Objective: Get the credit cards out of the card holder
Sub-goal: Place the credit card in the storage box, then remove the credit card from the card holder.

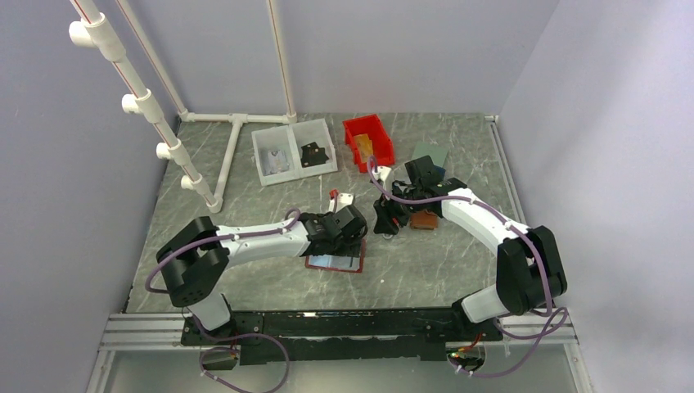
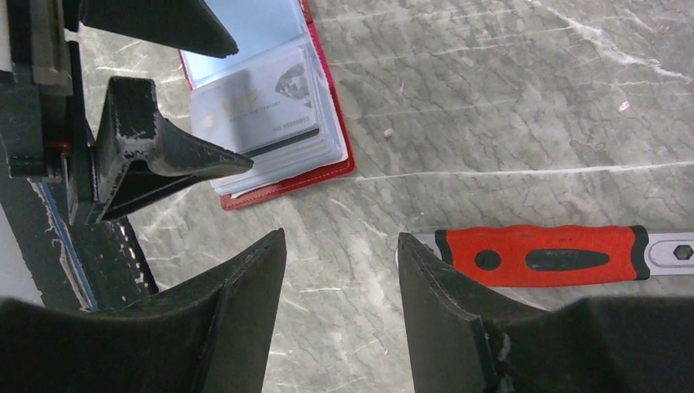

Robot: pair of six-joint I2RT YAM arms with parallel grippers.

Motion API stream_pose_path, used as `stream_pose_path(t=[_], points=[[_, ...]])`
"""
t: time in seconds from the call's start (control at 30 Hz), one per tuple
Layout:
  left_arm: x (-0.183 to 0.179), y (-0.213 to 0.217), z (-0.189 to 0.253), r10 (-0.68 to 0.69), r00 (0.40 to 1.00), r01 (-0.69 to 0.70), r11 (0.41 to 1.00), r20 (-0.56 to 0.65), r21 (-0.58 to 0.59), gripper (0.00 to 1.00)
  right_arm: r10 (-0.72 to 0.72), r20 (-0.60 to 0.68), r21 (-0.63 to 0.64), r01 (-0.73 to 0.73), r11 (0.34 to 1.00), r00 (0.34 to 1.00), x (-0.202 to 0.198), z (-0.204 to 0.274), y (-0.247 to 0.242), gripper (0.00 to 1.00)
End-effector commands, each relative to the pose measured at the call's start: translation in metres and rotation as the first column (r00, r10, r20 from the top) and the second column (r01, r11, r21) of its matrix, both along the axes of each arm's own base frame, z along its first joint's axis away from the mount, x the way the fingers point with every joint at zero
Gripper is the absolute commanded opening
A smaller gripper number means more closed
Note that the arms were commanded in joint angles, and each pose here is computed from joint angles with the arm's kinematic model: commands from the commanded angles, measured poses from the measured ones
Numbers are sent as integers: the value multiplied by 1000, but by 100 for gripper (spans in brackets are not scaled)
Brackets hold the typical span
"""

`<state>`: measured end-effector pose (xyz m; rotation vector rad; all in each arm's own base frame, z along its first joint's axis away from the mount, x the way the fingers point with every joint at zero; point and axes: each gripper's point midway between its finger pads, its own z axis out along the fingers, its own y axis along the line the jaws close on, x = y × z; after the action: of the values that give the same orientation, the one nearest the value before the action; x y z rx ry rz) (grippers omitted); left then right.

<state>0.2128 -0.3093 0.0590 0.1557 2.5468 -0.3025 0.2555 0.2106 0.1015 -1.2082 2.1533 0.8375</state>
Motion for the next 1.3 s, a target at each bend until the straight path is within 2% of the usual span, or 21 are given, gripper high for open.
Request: stream_pose_path(t=[0.0, 0.27, 0.43, 0.7, 0.8, 0.9, 1.1, 1.27], points=[[0, -13, -3, -2, 1000, 2, 999, -4, -45, 78, -12, 33, 18, 12, 1000, 999, 12, 13, 3, 55], [-3, -6, -17, 18, 1000, -19, 1000, -23, -17, 77, -14, 19, 15, 14, 1000, 1000, 13, 10, 3, 55], [-5, -6, -19, 8, 999, -8, 1000, -34, -12, 65, -12, 17, 12, 12, 1000, 1000, 13, 9, 3, 55], [-6, 5, -20, 31, 999, -31, 999, -41, -17, 64, -10, 14, 13, 9, 1000, 1000, 12, 9, 3, 55], [-7, 6, -15, 31, 998, -34, 997, -46, -73, 60, -5, 14, 15, 5, 1000, 1000, 11, 10, 3, 55], [-8, 4, -7, 24, 998, -33, 983, -57, -180, 58, 1, 13, 19, -1, 1000, 1000, 10, 10, 4, 55], [-9, 7, 2, 7, 996, -40, 927, -90, -373, 56, 5, 6, 21, -6, 1000, 1000, 8, 10, 4, 55], [-5, 15, 0, 24, 993, -75, 889, -118, -451, 44, 11, -1, 23, -11, 1000, 1000, 7, 9, 5, 55]])
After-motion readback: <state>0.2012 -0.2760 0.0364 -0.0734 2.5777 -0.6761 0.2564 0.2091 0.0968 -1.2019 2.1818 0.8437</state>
